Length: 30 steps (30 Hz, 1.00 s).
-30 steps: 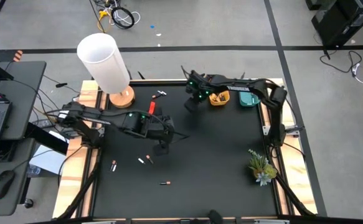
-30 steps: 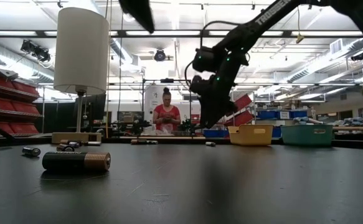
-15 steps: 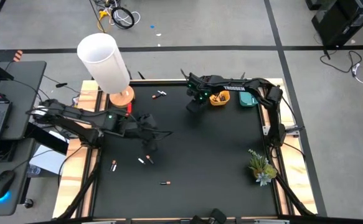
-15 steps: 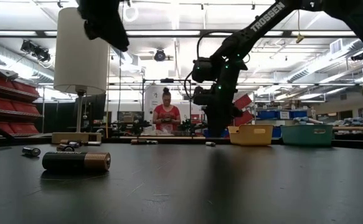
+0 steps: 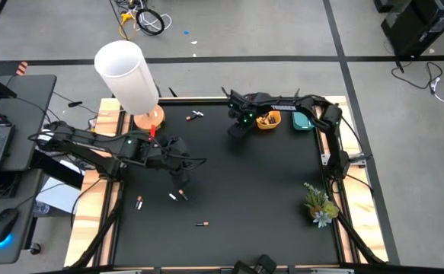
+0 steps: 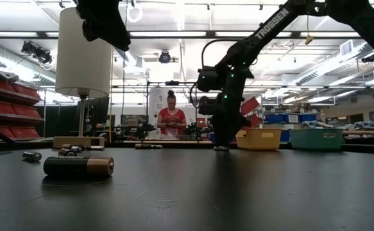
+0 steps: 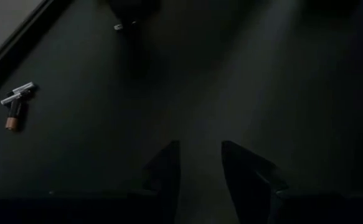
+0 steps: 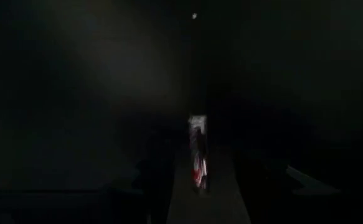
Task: Sort batteries
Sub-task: Put the silver battery into the blue bin
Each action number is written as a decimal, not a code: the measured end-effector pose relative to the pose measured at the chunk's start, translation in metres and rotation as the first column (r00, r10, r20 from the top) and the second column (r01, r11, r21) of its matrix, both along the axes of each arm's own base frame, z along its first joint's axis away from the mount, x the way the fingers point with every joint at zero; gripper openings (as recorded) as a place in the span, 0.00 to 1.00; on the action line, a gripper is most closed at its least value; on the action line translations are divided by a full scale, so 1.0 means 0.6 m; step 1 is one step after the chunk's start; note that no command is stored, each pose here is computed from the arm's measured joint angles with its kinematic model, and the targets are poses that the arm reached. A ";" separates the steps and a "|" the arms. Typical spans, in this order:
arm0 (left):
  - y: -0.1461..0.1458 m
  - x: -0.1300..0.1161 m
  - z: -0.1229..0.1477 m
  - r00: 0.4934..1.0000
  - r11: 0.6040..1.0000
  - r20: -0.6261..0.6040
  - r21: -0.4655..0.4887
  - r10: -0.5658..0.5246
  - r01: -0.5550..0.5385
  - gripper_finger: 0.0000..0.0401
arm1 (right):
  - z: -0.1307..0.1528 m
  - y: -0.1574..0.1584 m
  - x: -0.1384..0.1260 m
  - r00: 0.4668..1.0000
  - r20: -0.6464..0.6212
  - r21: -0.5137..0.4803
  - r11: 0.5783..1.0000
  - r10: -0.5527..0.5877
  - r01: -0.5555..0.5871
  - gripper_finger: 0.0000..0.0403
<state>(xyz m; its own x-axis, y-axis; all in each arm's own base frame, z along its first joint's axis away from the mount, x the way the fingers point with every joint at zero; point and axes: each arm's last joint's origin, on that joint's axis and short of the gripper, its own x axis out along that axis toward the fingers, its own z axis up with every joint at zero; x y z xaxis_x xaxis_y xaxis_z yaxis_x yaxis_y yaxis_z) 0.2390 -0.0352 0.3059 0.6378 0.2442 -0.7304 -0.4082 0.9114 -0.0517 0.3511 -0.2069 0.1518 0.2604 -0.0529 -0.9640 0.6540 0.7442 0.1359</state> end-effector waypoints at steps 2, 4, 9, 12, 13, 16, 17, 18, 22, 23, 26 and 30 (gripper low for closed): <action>0.000 0.000 0.000 1.000 1.000 0.001 -0.001 0.000 0.000 0.33 | -0.002 0.003 0.000 1.000 -0.007 0.007 1.000 0.005 -0.005 0.42; 0.000 0.000 0.000 1.000 1.000 0.001 -0.004 -0.003 0.003 0.33 | -0.001 0.005 0.003 1.000 -0.001 0.002 1.000 0.010 -0.010 0.42; -0.001 -0.001 0.001 1.000 1.000 0.004 -0.008 -0.003 0.003 0.33 | -0.003 0.018 0.004 0.996 -0.050 -0.015 0.997 0.076 -0.077 0.40; -0.001 -0.001 0.001 1.000 1.000 0.004 -0.009 -0.003 0.003 0.33 | -0.004 0.031 0.006 0.986 -0.091 -0.032 0.990 0.137 -0.140 0.36; -0.001 -0.001 0.001 1.000 1.000 0.004 -0.009 -0.003 0.003 0.33 | -0.004 0.035 0.007 0.982 -0.104 -0.035 0.987 0.155 -0.160 0.35; -0.001 -0.001 0.001 1.000 1.000 0.004 -0.009 -0.003 0.003 0.33 | -0.007 0.047 0.010 0.973 -0.116 -0.037 0.978 0.201 -0.207 0.31; -0.001 -0.001 0.001 1.000 1.000 0.004 -0.009 -0.003 0.003 0.33 | -0.009 0.051 0.010 0.970 -0.122 -0.034 0.975 0.213 -0.218 0.29; -0.001 -0.001 0.001 1.000 1.000 0.004 -0.009 -0.003 0.003 0.33 | -0.010 0.054 0.011 0.967 -0.125 -0.038 0.973 0.222 -0.228 0.28; -0.001 -0.001 0.001 1.000 1.000 0.003 -0.008 -0.004 0.004 0.33 | -0.016 0.063 0.009 0.957 -0.130 -0.033 0.963 0.260 -0.266 0.18; -0.001 -0.001 0.001 1.000 1.000 0.003 -0.008 -0.003 0.003 0.33 | -0.017 0.065 0.009 0.954 -0.130 -0.032 0.960 0.271 -0.277 0.14; -0.001 -0.003 0.004 1.000 1.000 0.012 -0.014 0.001 -0.001 0.33 | -0.019 0.069 0.007 0.942 -0.135 -0.022 0.949 0.308 -0.314 0.04; 0.000 -0.005 0.006 1.000 1.000 0.021 -0.027 0.015 -0.014 0.33 | -0.019 0.071 0.005 0.937 -0.121 0.013 0.944 0.329 -0.330 0.04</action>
